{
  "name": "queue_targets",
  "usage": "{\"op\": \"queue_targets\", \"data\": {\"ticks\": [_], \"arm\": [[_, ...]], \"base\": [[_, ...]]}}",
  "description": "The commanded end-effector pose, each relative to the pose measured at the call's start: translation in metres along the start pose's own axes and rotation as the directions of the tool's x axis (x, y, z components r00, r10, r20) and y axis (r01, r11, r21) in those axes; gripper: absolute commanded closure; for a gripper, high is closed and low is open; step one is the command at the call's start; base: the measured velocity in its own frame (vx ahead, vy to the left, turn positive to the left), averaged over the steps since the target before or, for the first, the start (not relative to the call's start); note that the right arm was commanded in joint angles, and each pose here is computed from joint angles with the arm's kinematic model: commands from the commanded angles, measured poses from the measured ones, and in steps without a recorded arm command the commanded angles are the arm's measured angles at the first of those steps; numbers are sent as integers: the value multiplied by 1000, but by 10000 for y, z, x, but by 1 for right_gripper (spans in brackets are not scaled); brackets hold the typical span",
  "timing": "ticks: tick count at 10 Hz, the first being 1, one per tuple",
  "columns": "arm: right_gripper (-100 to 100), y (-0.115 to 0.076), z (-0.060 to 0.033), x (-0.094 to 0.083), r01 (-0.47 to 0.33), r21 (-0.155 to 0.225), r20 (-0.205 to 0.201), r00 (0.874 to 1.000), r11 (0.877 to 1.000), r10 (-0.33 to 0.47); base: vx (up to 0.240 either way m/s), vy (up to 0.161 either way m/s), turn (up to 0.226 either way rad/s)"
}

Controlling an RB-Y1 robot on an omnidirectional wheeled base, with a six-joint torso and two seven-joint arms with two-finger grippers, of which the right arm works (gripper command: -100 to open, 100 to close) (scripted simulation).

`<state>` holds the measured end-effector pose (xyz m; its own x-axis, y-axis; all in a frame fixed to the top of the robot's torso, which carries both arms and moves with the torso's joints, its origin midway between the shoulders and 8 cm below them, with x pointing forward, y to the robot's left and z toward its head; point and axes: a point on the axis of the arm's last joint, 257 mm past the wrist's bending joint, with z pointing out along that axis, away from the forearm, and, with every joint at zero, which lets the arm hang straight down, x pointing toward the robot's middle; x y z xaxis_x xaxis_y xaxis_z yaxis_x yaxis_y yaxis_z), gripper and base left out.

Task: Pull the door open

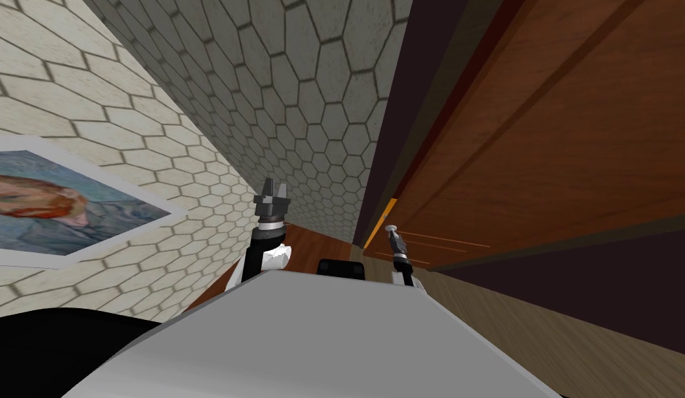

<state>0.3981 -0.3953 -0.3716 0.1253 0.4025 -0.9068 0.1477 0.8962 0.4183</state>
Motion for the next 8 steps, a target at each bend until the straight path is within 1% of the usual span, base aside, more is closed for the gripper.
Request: {"op": "queue_targets", "data": {"ticks": [1, 3, 4, 6, 7, 8], "arm": [[100, 97, 12, 79, -48, -14, -7, 999, 999, 48], [100, 130, 37, 70, -132, -20, -3, 991, 991, 132], [100, 130, 37, 70, -139, -20, -3, 990, 990, 139], [100, 168, 63, 63, -222, -26, 0, 975, 975, 222], [100, 168, 63, 63, -237, -26, -1, 971, 971, 237], [100, 186, 76, 60, -283, -29, 0, 959, 959, 283]], "base": [[-39, -7, 14], [-44, -8, 28], [-39, -3, 6], [-42, -16, 30], [-39, -8, 22], [-44, -1, 6]]}}
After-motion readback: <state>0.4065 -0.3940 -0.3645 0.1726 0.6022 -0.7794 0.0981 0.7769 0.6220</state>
